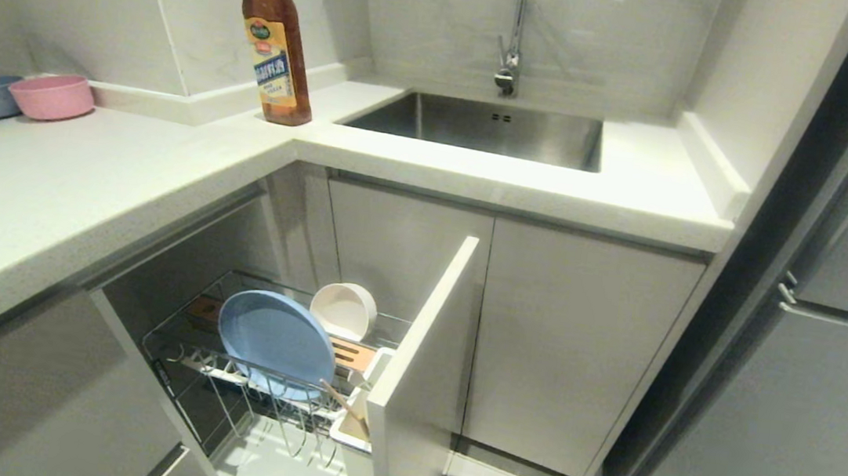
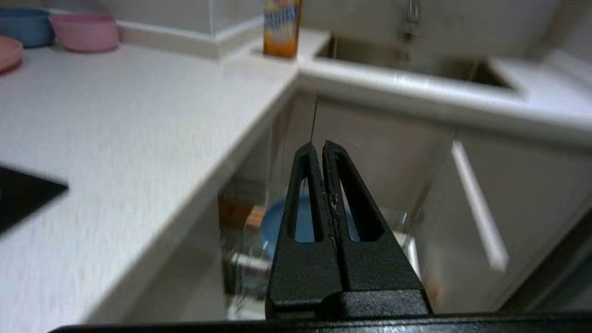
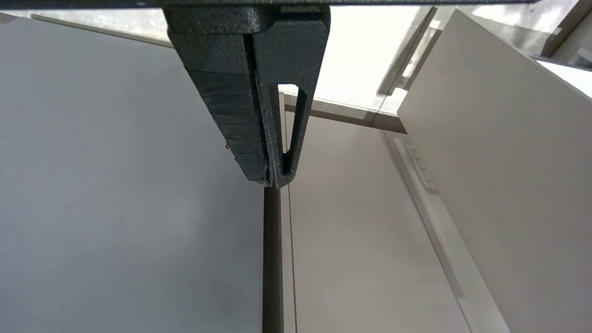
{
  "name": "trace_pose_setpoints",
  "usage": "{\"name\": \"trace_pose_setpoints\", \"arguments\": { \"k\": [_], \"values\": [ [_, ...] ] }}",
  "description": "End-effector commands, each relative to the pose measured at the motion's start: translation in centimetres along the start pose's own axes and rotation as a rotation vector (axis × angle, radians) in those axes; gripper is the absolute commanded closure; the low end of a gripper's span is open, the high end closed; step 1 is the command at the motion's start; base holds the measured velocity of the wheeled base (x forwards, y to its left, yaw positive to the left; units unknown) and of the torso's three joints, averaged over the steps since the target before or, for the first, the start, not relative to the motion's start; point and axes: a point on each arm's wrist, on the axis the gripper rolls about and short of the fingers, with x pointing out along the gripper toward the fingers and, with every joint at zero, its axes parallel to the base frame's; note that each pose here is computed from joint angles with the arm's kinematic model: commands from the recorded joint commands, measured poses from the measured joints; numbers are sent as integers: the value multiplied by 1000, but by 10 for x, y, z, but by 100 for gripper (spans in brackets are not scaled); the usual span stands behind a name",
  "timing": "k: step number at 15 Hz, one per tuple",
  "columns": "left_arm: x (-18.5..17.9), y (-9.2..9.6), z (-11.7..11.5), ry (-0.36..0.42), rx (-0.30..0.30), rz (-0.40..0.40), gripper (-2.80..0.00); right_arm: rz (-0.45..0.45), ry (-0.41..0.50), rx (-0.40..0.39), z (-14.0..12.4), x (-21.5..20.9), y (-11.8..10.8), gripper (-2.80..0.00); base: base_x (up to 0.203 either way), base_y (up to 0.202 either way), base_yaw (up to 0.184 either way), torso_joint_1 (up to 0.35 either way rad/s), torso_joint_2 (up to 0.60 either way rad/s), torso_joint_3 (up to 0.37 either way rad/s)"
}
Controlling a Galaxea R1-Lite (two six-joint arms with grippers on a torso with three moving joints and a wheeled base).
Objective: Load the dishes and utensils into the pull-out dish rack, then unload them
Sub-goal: Take the plate out of the cupboard
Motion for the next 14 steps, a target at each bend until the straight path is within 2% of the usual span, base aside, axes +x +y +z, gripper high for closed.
{"name": "trace_pose_setpoints", "arguments": {
  "k": [1, 3, 7, 9, 10, 11, 14],
  "values": [
    [-36, 2, -38, -80, 34, -7, 0, 0, 0, 1, 0, 0, 0, 0, 0, 0, 0, 0, 0, 0],
    [-40, 2, -89, -22, 115, -39, 0, 0, 0, -1, 0, 0, 0, 0, 0, 0, 0, 0, 0, 0],
    [-25, 4, -149, 60, 190, -66, 0, 0, 0, 0, 0, 0, 0, 0, 0, 0, 0, 0, 0, 0],
    [-23, 4, -160, 85, 189, -71, 0, 0, 0, 1, 0, 0, 0, 0, 0, 0, 0, 0, 0, 0],
    [-24, 4, -167, 155, 183, -73, 0, 0, 0, 1, 0, 0, 0, 0, 0, 0, 0, 0, 0, 0],
    [-25, 4, -169, 190, 172, -75, 0, 0, 0, 1, 0, 0, 0, 0, 0, 0, 0, 0, 0, 0],
    [-24, 4, -168, 168, 159, -70, 0, 0, 0, 0, 0, 0, 0, 0, 0, 0, 0, 0, 0, 0]
  ]
}}
